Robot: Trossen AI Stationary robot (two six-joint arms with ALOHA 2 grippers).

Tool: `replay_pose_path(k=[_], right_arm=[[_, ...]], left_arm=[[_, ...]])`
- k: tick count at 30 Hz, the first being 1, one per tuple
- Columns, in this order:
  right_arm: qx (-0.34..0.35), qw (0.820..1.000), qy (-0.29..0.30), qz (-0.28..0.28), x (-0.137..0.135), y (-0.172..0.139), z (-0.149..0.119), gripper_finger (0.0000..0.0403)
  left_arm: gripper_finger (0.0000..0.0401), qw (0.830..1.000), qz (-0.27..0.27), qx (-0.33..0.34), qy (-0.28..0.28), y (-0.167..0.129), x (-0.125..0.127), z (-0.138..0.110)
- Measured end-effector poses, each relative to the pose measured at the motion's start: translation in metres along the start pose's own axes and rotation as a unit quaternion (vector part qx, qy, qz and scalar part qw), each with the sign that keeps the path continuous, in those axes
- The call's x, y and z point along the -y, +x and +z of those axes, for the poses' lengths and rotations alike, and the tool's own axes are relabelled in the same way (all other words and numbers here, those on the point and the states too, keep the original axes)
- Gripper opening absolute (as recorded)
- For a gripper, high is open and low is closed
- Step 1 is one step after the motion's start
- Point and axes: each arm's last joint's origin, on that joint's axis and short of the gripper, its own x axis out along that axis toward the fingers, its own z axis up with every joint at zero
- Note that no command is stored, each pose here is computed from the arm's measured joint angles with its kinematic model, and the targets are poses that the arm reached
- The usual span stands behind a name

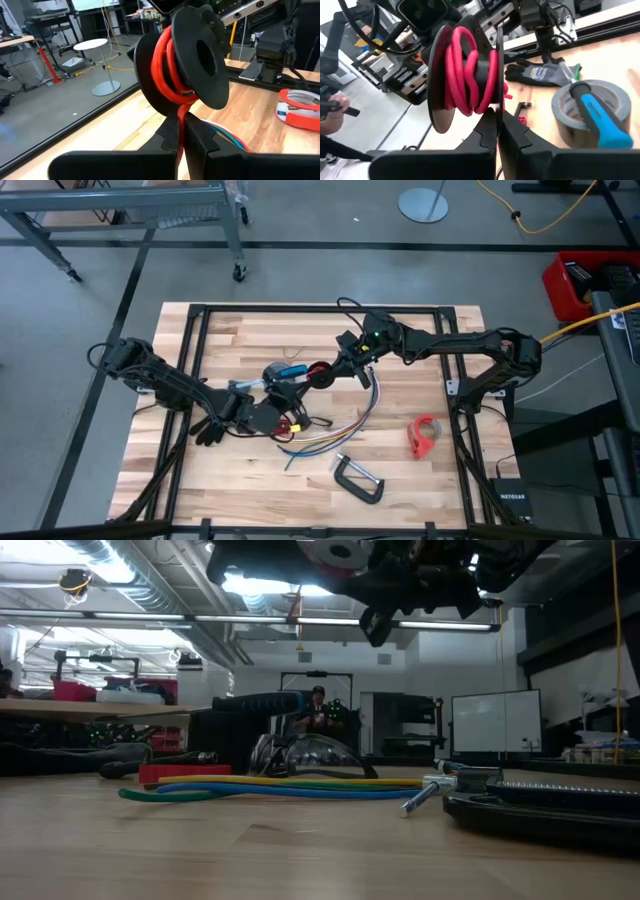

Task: Coil cords
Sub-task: Coil the red wire onto the black spool

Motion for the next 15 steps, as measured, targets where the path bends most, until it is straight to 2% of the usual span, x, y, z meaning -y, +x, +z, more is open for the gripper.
replay_pose_path(k=[15], right_arm=[[-0.025,1.0,0.003,-0.001,0.0012,-0.0003,-0.0059,0.0002]], left_arm=[[0.0006,1.0,-0.019,0.0,0.005,-0.0089,0.0056,-0.0013]])
